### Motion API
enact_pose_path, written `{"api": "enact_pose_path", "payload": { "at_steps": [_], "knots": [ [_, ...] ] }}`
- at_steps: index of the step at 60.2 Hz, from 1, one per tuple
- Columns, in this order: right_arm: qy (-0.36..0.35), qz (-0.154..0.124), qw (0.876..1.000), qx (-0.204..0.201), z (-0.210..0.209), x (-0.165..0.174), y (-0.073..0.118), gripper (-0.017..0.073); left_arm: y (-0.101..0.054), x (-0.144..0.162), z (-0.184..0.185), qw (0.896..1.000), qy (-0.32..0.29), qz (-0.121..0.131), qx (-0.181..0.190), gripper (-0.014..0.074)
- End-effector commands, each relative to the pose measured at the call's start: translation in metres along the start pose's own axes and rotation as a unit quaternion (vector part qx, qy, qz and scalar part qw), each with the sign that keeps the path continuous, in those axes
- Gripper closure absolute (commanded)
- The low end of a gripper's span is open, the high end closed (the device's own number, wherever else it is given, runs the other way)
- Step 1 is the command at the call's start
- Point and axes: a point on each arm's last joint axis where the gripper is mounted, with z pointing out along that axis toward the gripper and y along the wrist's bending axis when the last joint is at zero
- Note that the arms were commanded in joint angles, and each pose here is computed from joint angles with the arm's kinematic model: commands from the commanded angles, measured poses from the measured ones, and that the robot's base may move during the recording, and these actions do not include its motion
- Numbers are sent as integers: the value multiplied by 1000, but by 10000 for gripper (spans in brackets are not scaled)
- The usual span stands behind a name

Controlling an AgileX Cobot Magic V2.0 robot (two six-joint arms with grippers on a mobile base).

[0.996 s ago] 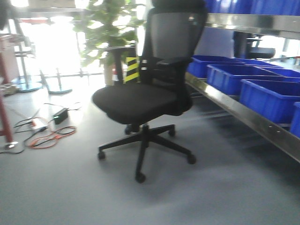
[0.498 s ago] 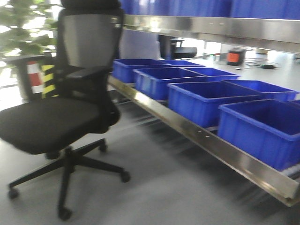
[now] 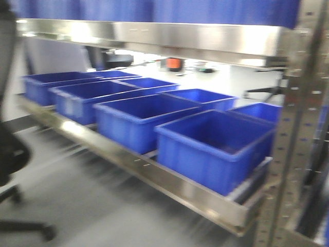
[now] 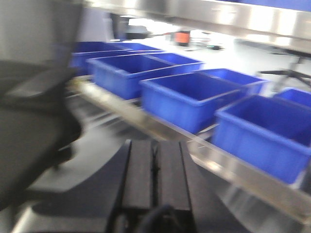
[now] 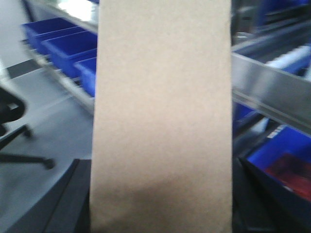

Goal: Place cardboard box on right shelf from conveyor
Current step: 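Drive the base to the steel shelf rack holding the box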

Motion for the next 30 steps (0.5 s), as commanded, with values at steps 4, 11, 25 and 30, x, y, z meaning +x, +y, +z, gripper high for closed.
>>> {"api": "enact_pose_path", "payload": {
  "at_steps": [4,11,25,30],
  "knots": [
    [-54,-7,999,-4,-2,-16,2,344,0,-6,-1,999,-46,-3,-1,710],
    [-54,-7,999,-4,-2,-16,2,344,0,-6,-1,999,-46,-3,-1,710],
    [-54,-7,999,-4,-2,-16,2,344,0,-6,-1,999,-46,-3,-2,710],
    [-54,-7,999,-4,-2,-16,2,344,0,-6,-1,999,-46,-3,-2,710]
  ]
}}
